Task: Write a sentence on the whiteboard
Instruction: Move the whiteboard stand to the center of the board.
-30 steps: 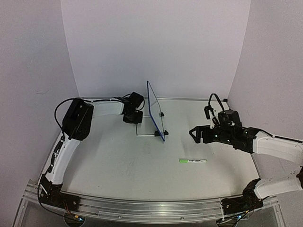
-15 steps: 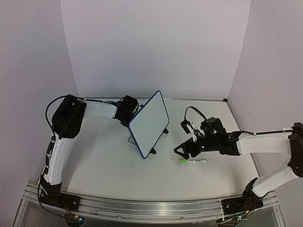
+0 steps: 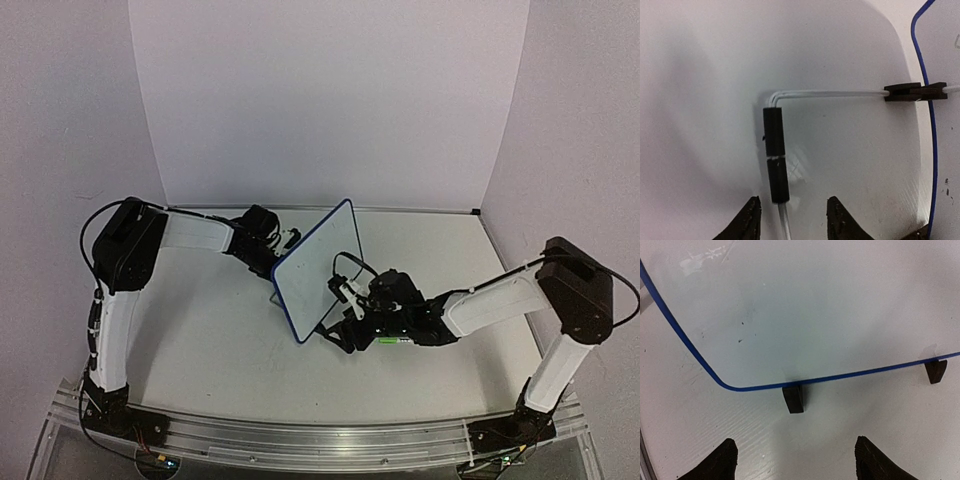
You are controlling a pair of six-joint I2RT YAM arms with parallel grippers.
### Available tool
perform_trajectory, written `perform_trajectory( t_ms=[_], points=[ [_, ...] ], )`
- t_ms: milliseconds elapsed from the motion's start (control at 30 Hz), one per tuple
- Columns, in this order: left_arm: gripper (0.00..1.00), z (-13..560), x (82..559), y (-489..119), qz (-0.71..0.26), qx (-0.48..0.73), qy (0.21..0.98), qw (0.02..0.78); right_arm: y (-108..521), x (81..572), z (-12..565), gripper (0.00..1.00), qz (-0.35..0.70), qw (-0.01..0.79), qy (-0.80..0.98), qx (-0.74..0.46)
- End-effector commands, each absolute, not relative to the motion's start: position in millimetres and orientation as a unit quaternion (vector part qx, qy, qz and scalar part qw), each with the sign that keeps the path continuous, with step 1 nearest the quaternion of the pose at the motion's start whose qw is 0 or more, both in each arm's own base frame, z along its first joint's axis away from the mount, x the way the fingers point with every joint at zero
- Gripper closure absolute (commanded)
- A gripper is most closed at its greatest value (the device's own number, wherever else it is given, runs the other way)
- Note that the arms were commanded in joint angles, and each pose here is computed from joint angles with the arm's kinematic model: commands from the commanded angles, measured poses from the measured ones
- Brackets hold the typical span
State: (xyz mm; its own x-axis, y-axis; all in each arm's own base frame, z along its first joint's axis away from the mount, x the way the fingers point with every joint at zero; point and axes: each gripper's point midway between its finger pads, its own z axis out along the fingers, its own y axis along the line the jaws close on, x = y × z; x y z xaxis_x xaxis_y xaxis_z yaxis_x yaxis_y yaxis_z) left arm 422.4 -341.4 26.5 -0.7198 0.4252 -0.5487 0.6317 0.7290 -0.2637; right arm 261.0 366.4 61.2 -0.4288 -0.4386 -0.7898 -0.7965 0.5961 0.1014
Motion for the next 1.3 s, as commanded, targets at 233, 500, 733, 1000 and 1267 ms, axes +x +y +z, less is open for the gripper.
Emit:
perform_trajectory(
  t_ms=[233,500,733,1000,1267],
  points=[
    [0.39,129.3,444.0,-267.0,-0.235,0.129,0.902,0.338,402.2,292.0,40.8,0.32,0.215,0.402,0.794,-0.401],
    [0.25,154.2,433.8,-221.8,-0.205,0.040,0.916,0.341,411.6,297.6,22.7,0.41,0.204,0.395,0.795,-0.412],
    [0.22,173.9,423.2,-202.0,-0.189,0.022,0.915,0.354,416.9,295.9,10.9,0.65,0.186,0.395,0.796,-0.420],
    [0.21,197.2,413.4,-189.2,-0.184,0.012,0.913,0.364,411.6,301.2,21.8,0.94,0.144,0.430,0.815,-0.360],
    [0.18,231.4,402.6,-178.8,-0.182,0.010,0.903,0.390,398.8,319.9,20.3,1.00,0.119,0.436,0.865,-0.217]
  ],
)
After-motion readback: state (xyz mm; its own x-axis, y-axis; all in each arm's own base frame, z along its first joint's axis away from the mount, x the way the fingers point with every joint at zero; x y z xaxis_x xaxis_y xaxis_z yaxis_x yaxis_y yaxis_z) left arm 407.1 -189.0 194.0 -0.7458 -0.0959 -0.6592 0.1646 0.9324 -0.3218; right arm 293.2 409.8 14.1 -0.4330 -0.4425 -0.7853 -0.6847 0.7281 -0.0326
